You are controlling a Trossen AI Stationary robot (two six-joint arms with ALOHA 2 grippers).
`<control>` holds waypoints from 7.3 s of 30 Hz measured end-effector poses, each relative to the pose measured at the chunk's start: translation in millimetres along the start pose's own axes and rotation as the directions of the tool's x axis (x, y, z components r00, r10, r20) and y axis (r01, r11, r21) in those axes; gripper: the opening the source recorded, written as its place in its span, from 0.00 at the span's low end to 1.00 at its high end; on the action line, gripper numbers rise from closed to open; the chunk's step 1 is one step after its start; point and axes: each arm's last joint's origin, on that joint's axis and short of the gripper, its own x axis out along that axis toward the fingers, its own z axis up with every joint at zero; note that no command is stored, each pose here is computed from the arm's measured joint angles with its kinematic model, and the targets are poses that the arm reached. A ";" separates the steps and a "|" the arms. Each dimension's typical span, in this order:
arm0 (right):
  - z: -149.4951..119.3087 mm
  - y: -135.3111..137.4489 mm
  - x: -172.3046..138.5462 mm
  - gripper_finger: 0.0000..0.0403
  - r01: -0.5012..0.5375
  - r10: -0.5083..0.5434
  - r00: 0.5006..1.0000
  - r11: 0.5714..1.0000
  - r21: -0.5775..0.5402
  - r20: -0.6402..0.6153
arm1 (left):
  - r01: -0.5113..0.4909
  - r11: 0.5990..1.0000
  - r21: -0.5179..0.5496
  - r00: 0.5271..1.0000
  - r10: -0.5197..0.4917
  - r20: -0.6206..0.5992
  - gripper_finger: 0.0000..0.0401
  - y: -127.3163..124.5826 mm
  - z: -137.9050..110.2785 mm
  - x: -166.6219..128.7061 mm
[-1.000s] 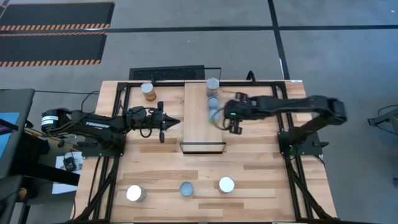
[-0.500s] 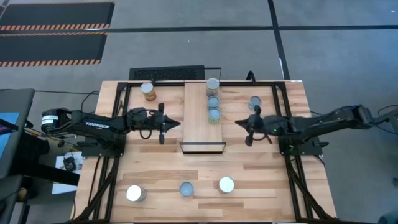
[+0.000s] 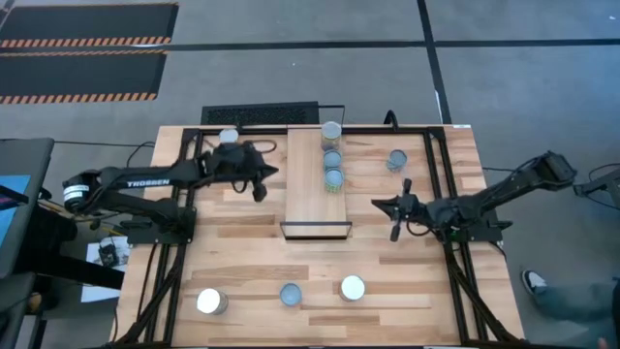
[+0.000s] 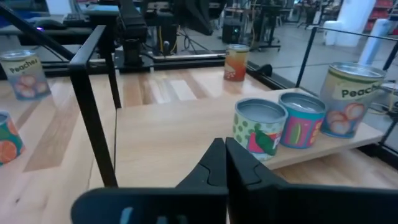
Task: Pick and place cans onto a shelf
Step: Put the top large canned corn on the shelf, then adjust the cans
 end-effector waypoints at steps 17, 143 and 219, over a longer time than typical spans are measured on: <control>-0.9 2.0 -4.2 0.03 0.013 -0.013 0.999 1.000 -0.004 0.038 | -0.434 0.899 -0.054 0.824 0.372 -0.428 0.16 72.7 7.9 -39.6; -2.0 0.5 -3.1 0.03 0.023 -0.022 0.999 1.000 -0.014 0.026 | 0.323 0.798 0.508 0.930 -0.170 -0.324 0.00 -108.2 107.0 123.7; 49.5 -1.3 27.7 0.02 0.114 -0.115 0.993 0.992 0.047 0.033 | 0.101 0.984 0.146 0.905 -0.151 0.397 0.01 -30.4 3.3 -1.4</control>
